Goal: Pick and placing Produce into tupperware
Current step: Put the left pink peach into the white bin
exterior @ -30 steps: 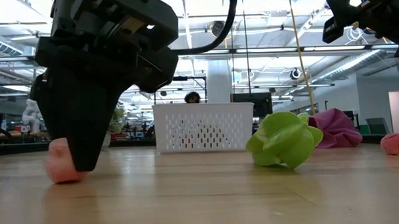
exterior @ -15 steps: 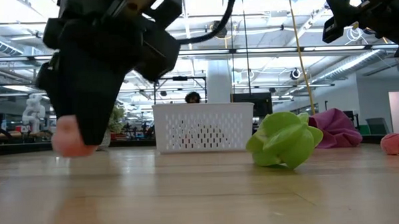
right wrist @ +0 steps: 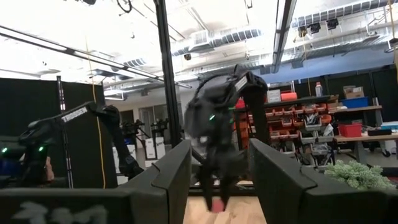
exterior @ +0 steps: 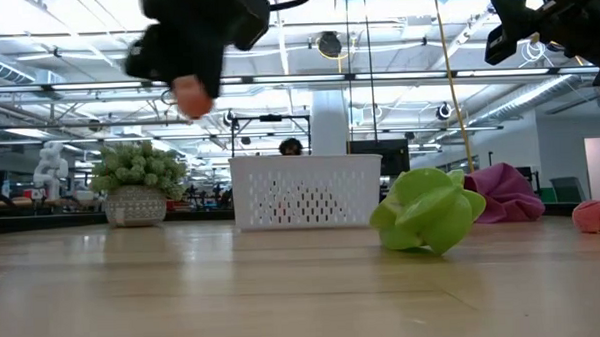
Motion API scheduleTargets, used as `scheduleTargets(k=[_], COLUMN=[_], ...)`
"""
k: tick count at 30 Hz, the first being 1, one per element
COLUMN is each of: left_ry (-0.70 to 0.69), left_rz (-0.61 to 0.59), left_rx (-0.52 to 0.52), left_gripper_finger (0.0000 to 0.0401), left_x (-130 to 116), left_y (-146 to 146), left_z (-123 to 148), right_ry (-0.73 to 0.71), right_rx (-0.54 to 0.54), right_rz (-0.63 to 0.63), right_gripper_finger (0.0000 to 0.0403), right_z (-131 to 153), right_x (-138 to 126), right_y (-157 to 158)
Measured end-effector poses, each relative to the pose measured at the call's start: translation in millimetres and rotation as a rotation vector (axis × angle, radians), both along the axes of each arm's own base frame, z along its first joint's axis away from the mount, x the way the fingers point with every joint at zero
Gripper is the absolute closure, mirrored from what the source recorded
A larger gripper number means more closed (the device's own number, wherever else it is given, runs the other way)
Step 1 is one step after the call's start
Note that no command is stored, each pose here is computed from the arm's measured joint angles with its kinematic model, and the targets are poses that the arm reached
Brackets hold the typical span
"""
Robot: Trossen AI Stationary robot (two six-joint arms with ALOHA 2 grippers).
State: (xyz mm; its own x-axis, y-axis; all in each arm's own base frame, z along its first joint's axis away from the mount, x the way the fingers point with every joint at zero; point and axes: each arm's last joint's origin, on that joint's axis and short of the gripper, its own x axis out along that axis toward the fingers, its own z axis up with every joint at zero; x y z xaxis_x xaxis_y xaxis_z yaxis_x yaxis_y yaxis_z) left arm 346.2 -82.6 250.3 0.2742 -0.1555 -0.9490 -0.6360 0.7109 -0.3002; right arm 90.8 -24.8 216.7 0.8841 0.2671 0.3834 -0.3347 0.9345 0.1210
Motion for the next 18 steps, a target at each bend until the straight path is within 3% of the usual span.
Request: scheduleTargets(k=[12, 18], left_ry=[-0.168, -0.213], left_rz=[-0.068, -0.043], left_rx=[0.149, 0.234], left_gripper_finger=[0.0265, 0.0265], left_x=[16, 17], left_y=[110, 155], left_z=[34, 46], right_ry=[-0.002, -0.003], right_rx=[-0.01, -0.029], right_rz=[-0.005, -0.015], right_gripper_finger=[0.0252, 0.0252], right_z=[0, -1], right_x=[0, 0], right_y=[0, 0])
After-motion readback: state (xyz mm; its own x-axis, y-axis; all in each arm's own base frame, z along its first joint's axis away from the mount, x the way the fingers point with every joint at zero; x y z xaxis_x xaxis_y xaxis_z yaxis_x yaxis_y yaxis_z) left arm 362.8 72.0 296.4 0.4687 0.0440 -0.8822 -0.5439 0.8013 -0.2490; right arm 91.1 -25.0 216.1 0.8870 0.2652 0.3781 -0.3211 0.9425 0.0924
